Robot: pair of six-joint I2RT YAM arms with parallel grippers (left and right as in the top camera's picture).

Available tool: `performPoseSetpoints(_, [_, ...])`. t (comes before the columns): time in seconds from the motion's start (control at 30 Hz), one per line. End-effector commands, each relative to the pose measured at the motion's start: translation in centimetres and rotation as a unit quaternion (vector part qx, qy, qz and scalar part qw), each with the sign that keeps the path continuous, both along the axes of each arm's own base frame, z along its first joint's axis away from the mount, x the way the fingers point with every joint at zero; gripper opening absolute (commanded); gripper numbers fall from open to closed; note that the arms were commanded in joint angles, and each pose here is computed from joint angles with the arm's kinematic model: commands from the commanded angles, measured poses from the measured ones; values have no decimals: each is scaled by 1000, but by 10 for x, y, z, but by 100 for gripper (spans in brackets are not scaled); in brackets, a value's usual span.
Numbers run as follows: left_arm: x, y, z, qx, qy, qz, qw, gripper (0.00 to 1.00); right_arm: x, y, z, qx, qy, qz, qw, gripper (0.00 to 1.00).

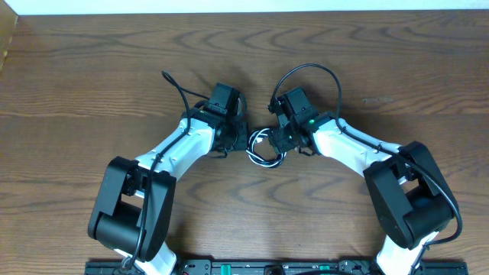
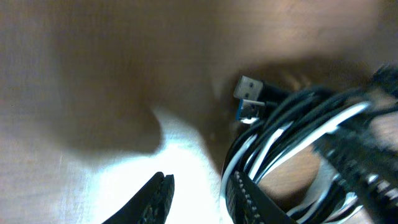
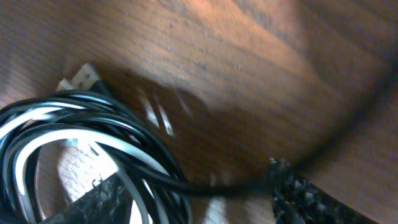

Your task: Untangle cables

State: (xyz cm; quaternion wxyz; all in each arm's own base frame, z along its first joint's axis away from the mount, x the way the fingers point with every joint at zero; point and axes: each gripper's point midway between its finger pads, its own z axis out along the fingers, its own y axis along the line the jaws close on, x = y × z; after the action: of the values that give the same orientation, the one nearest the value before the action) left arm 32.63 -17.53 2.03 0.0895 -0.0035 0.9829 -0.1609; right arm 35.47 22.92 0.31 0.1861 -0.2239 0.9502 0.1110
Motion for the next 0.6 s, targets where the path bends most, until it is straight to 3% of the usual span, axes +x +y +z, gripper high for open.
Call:
performPoseSetpoints(0.0, [-12,7,-10,20,26,-5,999,33,-9,-14,-33,-46,25,2,999,67])
performPoseSetpoints(0.23, [-27,12,-14,30,61,2,998,34,-9,-15,-36,-50,25,5,998,70])
performPoseSetpoints(0.57, [-31,10,-44,29,110,73,991,38,-8,-19,-36,-62,21,7,998,73])
